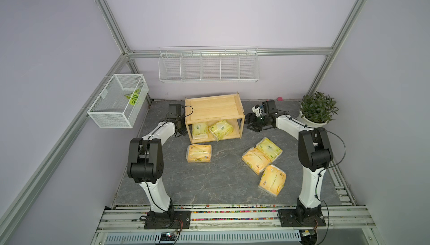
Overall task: Place the tissue boxes on the shelf by color
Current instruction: Adjust the shelf at the center of the board.
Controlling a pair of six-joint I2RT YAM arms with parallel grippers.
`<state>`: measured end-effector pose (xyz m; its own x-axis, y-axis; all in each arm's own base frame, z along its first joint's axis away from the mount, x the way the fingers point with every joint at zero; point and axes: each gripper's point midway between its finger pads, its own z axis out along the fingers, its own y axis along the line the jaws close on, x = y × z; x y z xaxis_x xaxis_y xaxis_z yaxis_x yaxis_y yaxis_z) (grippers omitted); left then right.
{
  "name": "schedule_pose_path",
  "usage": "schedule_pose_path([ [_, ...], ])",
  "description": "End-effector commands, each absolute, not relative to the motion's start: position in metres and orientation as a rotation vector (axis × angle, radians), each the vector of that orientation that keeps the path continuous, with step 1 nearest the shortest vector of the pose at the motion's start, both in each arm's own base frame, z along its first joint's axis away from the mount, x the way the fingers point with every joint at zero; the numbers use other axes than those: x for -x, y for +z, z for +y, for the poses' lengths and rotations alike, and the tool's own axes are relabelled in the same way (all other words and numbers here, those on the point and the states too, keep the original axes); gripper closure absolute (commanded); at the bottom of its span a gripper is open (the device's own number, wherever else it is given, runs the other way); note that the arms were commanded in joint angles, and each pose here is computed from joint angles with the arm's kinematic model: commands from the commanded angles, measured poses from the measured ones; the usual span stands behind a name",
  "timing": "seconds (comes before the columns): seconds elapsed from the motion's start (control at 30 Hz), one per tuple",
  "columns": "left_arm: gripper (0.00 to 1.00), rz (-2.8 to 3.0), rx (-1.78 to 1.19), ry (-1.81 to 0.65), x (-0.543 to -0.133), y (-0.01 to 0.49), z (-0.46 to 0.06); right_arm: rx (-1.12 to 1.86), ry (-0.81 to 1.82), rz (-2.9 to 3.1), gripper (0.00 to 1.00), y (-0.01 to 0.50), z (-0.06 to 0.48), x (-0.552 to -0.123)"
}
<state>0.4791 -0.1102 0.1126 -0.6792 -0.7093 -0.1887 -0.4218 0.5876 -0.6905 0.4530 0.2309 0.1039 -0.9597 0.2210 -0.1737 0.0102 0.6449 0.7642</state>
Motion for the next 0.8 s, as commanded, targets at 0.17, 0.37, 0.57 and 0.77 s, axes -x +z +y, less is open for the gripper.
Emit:
schedule_pose_path([
  [0.17,0.00,2.390,0.844,-0.876,-0.461,0.118,-0.112,-0.072,1.219,2.591,0.25,0.122,0.245,-0.402],
  [0.37,0.00,2.388,0.832,-0.894,-0.447,0.118,-0.113,-0.209,1.080,2.571,0.25,0.118,0.223,-0.394],
  [0.57,0.00,2.402,0.807,-0.914,-0.439,0.117,-0.124,-0.478,0.913,2.455,0.24,0.120,0.172,-0.404],
  [0.77,0.00,2.403,0.798,-0.942,-0.427,0.115,-0.139,-0.488,0.877,2.401,0.24,0.145,0.159,-0.388],
])
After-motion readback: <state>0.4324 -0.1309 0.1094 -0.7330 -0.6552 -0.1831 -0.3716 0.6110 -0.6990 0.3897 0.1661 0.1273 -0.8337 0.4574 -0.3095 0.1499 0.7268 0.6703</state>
